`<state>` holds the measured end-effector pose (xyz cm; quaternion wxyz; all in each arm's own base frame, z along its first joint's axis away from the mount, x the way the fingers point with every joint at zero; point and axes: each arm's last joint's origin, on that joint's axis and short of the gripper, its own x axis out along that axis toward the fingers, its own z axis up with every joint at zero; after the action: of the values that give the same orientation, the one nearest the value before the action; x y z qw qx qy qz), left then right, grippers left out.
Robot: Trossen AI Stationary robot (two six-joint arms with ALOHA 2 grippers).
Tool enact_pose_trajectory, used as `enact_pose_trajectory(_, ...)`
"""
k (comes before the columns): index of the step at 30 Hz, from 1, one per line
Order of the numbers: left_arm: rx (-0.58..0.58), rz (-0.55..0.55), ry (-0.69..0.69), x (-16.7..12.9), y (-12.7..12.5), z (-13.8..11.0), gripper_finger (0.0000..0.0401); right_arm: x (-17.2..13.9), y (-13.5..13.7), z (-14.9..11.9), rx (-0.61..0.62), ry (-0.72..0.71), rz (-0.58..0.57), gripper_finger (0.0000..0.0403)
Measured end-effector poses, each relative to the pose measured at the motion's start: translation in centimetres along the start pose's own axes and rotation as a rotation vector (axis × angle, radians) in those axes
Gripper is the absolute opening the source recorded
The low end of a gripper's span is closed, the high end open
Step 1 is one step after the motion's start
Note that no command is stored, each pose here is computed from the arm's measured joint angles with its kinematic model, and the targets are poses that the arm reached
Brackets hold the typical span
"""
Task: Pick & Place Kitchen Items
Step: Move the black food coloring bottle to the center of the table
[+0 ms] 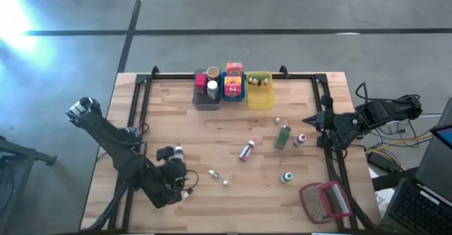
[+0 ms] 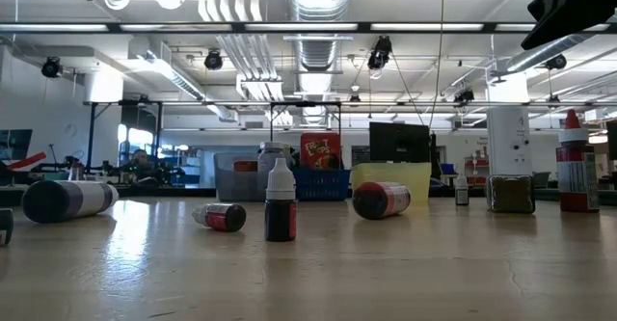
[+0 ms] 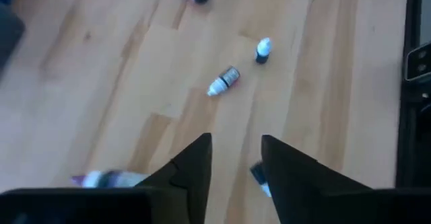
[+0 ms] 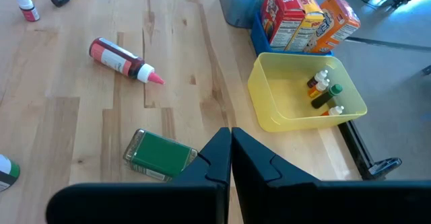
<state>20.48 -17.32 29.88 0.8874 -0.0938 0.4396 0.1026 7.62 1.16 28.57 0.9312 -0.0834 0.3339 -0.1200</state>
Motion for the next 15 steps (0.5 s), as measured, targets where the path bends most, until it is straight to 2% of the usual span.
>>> enact_pose_trajectory(8,-0.126,-0.066,-0.053,2.1,-0.5,-1.0,0.0147,0.0,0.0,0.0,0.000,0.000,0.000,0.0008)
enact_pose_trajectory(11,-0.223,-0.062,-0.064,2.6,-1.0,-2.6,0.0147,0.0,0.0,0.0,0.000,0.000,0.000,0.0008)
enact_pose_trajectory(15,-0.272,-0.022,-0.174,2.4,-2.2,-5.9,0.0147,0.0,0.0,0.0,0.000,0.000,0.000,0.0008)
